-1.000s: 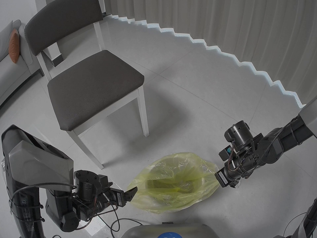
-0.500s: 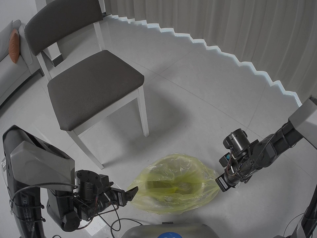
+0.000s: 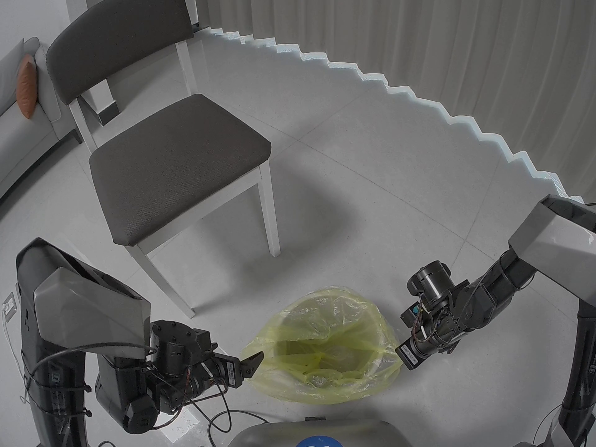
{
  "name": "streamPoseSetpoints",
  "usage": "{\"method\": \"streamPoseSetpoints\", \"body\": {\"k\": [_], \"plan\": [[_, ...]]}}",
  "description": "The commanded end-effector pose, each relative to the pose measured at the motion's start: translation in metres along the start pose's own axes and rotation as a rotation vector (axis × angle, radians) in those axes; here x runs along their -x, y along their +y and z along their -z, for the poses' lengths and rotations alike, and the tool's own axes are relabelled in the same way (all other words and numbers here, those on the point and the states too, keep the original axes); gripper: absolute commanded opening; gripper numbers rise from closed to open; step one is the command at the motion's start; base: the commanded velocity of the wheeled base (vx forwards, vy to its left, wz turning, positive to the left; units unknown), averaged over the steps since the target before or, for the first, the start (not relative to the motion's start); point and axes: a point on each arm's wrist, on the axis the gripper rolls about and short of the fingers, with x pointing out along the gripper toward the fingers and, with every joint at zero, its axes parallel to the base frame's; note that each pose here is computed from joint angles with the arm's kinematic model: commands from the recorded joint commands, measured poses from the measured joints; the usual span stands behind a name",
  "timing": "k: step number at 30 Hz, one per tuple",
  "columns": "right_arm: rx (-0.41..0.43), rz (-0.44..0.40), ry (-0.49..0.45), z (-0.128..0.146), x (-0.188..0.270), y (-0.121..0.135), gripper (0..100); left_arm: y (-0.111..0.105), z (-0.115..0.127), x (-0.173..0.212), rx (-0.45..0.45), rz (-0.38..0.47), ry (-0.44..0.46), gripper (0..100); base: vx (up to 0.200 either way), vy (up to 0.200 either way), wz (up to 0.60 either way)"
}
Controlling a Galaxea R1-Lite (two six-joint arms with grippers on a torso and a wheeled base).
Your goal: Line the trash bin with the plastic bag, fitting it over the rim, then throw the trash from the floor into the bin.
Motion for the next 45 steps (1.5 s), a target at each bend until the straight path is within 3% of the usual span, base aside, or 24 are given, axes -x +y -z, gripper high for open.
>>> {"method": "streamPoseSetpoints", "body": {"k": [1,4,5,13,18,23,37,45], "plan": [[-0.004,-0.001,0.019,0.003,-0.006,-0.002,0,0.001,0.003,-0.005,0.001,-0.002,0.010,100,0.000,0.000,0.00],[0.001,0.001,0.026,0.005,-0.005,-0.005,0,0.001,0.003,-0.005,0.001,0.002,0.009,100,0.000,0.000,0.00],[0.007,0.002,0.031,0.007,-0.005,-0.005,100,0.001,0.003,-0.005,0.001,0.002,0.009,100,0.000,0.000,0.00],[0.020,0.004,0.064,0.016,-0.010,0.000,100,-0.001,0.009,-0.006,-0.007,0.006,0.031,100,0.000,0.000,0.00],[0.011,0.020,-0.016,0.008,-0.001,-0.004,100,0.001,0.010,-0.010,-0.003,-0.003,0.035,100,0.000,0.000,0.00],[0.012,0.029,-0.033,0.003,0.000,-0.008,100,0.011,0.021,-0.016,-0.009,-0.044,0.083,100,0.000,0.000,0.00],[0.035,0.057,0.060,0.024,-0.035,0.000,100,0.027,0.045,-0.045,-0.118,-0.082,0.156,100,0.000,0.000,0.00],[0.077,0.156,0.070,0.023,-0.049,-0.010,100,0.032,0.043,-0.051,-0.150,-0.093,0.185,100,0.000,0.000,0.00]]}}
